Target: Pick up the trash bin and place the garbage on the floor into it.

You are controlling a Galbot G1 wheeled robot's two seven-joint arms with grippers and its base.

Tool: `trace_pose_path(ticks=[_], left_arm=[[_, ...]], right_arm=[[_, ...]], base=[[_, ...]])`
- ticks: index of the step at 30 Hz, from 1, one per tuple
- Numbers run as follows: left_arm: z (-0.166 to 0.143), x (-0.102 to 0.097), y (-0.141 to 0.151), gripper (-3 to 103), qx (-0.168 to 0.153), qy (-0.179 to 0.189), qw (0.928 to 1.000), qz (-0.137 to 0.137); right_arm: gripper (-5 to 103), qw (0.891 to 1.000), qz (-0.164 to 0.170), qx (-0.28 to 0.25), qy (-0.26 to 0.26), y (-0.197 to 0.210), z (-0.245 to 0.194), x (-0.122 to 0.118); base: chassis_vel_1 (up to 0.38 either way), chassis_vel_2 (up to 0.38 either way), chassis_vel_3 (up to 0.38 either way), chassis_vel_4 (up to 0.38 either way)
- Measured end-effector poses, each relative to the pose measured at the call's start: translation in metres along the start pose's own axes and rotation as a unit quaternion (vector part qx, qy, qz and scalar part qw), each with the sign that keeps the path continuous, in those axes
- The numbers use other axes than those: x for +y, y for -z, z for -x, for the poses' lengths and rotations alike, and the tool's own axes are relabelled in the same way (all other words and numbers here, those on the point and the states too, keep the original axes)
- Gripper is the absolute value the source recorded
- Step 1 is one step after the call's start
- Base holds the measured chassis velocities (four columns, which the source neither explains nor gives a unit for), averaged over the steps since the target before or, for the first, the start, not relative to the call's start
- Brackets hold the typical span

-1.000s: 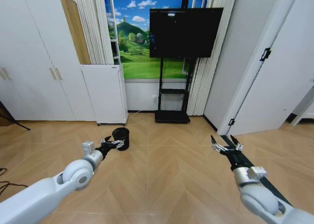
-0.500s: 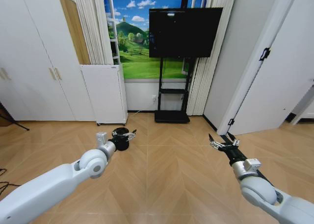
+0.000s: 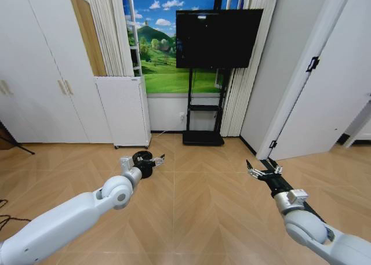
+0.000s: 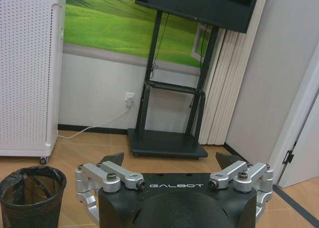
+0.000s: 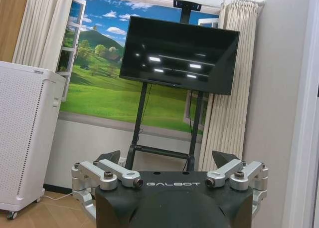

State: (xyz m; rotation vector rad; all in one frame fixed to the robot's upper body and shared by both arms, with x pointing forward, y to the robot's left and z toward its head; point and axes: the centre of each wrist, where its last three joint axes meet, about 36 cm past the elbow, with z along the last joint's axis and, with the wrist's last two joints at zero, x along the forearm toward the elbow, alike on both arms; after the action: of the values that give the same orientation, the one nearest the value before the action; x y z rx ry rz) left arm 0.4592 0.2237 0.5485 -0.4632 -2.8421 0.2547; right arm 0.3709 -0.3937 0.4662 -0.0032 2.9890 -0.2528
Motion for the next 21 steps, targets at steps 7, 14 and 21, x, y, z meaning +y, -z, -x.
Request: trace_pose_path(ticks=[7, 14, 21], left_arm=[[-0.0002, 0.0003, -0.0001, 100, 0.000, 0.001, 1.0000, 0.000], [-0.0003, 0.0005, -0.0001, 100, 0.000, 0.001, 1.0000, 0.000], [-0.0004, 0.0006, 0.0000, 100, 0.000, 0.001, 1.0000, 0.000]], right_arm=[[100, 1.000, 0.000, -0.001, 0.000, 0.0003, 0.0001, -0.0001], [100, 1.000, 0.000, -0.001, 0.000, 0.0004, 0.0002, 0.0000], [100, 1.000, 0.000, -0.002, 0.000, 0.0004, 0.0002, 0.0000]], base=[[0.000, 0.000, 0.000, 0.000], [0.000, 0.000, 0.000, 0.000], [0.000, 0.000, 0.000, 0.000]])
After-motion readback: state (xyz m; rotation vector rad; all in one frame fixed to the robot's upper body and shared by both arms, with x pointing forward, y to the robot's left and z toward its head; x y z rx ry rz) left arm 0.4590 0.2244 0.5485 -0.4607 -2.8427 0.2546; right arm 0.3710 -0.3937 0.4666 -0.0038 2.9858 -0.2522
